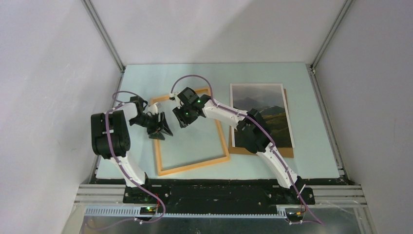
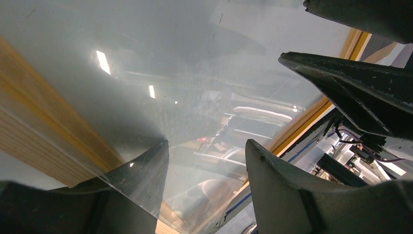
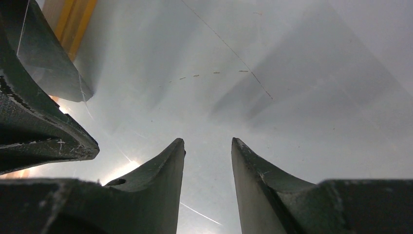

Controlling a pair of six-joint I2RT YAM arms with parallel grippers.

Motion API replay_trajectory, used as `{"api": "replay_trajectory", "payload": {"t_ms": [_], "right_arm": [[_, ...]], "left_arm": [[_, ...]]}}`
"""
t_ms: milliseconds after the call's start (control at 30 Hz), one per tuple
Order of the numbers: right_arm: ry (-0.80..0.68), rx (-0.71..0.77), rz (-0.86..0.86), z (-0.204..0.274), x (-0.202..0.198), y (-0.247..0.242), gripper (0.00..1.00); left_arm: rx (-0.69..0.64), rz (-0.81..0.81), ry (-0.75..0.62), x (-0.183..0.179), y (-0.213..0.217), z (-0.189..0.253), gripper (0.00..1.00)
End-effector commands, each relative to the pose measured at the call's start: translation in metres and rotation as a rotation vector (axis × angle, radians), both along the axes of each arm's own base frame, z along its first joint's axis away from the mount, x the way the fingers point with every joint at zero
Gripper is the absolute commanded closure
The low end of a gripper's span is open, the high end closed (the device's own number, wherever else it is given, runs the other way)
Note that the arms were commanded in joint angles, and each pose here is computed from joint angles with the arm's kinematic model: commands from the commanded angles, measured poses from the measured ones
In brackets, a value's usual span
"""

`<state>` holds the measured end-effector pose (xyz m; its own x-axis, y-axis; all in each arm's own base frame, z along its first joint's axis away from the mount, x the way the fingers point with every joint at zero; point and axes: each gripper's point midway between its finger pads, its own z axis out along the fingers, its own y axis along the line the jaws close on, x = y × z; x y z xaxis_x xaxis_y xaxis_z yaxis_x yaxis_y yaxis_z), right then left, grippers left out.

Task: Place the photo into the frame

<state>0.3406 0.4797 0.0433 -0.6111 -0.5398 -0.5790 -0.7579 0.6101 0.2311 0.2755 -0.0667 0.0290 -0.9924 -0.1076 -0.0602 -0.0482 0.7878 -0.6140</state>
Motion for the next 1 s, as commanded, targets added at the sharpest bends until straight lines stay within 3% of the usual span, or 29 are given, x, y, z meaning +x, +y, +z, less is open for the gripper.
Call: {"api": "replay_trajectory", "payload": {"t_ms": [0,300,533,967], "right_arm": [[-0.025,-0.007,0.010,-0.002,0.000,0.003,0.56],[-0.020,-0.021,0.001,-0.008,0.000,-0.004,0.57],[-0.009,-0.022,-0.010,-0.010,0.003,-0.011,0.57],[-0.007,-0.014,-0.021,-0.007,0.005,-0.017,0.57]], "left_arm": [[-0.007,-0.007,-0.023,0.004,-0.004,0.001,0.35],[0.036,0.004,-0.042,0.005,0.002,0.005,0.33],[0.083,0.008,-0.073,0.005,0.010,0.013,0.23],[0.169,0.011,-0.112,0.001,0.029,0.035,0.21]]}}
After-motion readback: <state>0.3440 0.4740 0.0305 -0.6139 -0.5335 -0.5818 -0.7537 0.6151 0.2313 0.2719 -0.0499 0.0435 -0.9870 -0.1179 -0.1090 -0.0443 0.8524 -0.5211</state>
